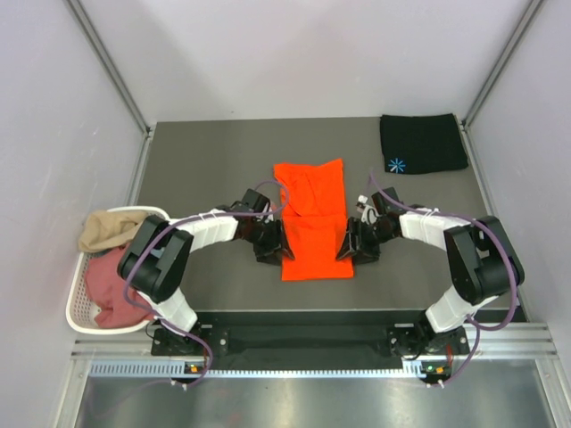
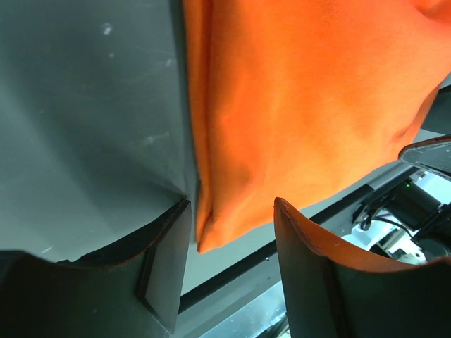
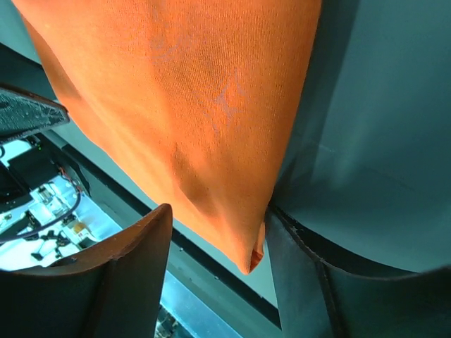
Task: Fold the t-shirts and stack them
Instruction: Fold the tshirt
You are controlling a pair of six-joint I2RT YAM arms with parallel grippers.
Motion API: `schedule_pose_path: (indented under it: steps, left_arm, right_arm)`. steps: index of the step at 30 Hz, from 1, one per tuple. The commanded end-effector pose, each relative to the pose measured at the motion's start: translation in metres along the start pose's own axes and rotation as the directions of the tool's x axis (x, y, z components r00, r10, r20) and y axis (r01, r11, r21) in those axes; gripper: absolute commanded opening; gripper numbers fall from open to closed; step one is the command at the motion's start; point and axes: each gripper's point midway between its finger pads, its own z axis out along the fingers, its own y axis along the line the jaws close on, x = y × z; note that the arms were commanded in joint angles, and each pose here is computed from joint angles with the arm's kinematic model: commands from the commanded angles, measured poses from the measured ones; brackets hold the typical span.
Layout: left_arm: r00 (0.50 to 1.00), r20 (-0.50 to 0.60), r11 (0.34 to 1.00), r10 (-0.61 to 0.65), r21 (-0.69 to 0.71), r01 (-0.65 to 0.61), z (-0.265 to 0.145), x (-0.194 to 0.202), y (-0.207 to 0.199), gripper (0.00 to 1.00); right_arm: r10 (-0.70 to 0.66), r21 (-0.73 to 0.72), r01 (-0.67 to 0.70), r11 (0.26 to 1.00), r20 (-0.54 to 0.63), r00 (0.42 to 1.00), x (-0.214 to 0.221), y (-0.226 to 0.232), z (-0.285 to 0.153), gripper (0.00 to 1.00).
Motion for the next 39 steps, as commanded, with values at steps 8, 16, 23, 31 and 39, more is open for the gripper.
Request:
schedule_pose_path:
  steps: [8,16,23,31,39]
  left_arm:
    - [0.999,-0.013,0.999,-0.046,-0.009,0.046,0.026,0.005,0.017,0.5]
    - [0.997,-0.021,0.997,-0.075,0.035,0.076,0.029,0.012,0.016,0.39]
    - [0.997,-0.023,0.997,-0.07,0.013,0.07,0.029,0.015,0.021,0.19]
    - [0.999,0.05,1.0,-0.012,0.004,0.012,0.009,0.011,0.019,0.0]
    - [0.997,0.077,1.0,0.011,0.028,-0.013,-0.016,0.027,0.003,0.0]
  right_arm:
    - [-0.022,0.07,0.02,0.997,0.03,0.999,0.004,-0.021,0.018,0.49]
    - [0.012,0.001,-0.012,1.0,0.03,0.999,0.013,-0.017,0.026,0.37]
    - [-0.017,0.006,0.017,1.0,0.048,0.999,0.014,-0.02,0.024,0.21]
    - [-0.076,-0.025,0.079,0.997,0.103,0.992,0.007,-0.005,0.011,0.0]
    - [-0.113,-0.057,0.118,0.991,0.08,0.99,0.034,0.014,-0.008,0.0]
